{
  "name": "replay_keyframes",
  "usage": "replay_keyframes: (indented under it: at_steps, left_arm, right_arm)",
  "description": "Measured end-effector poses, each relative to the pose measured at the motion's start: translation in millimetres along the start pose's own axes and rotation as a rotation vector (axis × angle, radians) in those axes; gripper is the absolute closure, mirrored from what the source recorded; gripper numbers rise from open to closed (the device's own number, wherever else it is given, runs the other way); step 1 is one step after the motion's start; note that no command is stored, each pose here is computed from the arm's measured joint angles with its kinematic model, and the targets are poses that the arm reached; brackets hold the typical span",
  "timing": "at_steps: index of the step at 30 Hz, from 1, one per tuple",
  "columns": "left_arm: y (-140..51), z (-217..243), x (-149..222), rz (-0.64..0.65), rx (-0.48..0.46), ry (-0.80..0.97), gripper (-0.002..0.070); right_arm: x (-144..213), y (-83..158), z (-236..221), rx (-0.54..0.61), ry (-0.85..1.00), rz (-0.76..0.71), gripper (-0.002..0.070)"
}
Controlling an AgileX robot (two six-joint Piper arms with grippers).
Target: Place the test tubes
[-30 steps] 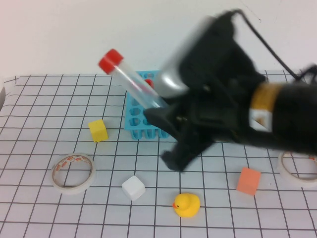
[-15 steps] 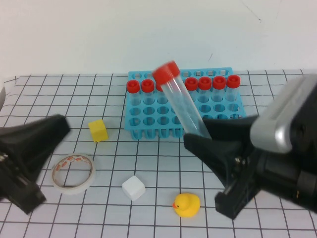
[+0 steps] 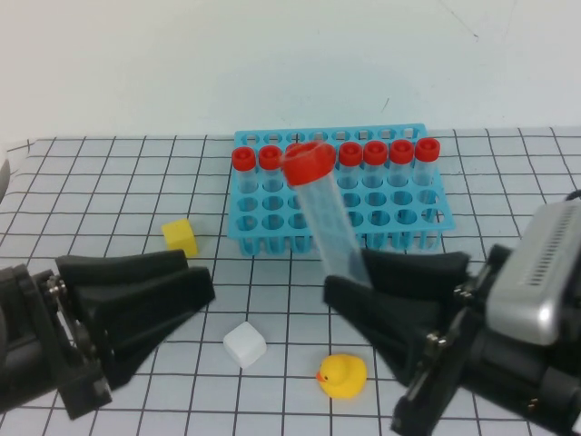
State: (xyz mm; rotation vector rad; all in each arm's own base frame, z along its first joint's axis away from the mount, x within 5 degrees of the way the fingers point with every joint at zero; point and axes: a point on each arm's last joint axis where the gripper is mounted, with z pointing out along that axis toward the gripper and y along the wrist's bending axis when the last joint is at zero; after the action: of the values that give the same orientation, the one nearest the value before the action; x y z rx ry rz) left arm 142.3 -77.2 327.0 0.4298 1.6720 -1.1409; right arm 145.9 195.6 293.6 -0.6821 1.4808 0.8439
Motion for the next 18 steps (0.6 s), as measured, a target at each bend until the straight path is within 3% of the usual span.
replay_keyframes:
  at_steps: [3, 6, 18]
  left_arm:
    - [-2.0, 0.0, 0.5, -0.047, 0.022, 0.006, 0.0183]
    - [-2.9, 0.0, -0.5, -0.08, 0.026, 0.008, 0.0099]
    - [-8.0, 0.3, -23.3, -0.067, -0.006, -0.047, 0.009]
  right_arm:
    - [8.7, 2.9, 9.3, -0.05, -0.002, 0.034, 0.0441]
    - [17.4, 7.5, 19.3, -0.124, -0.03, 0.038, 0.0441]
    - [47.3, 15.0, 42.8, -0.286, -0.112, 0.151, 0.0441]
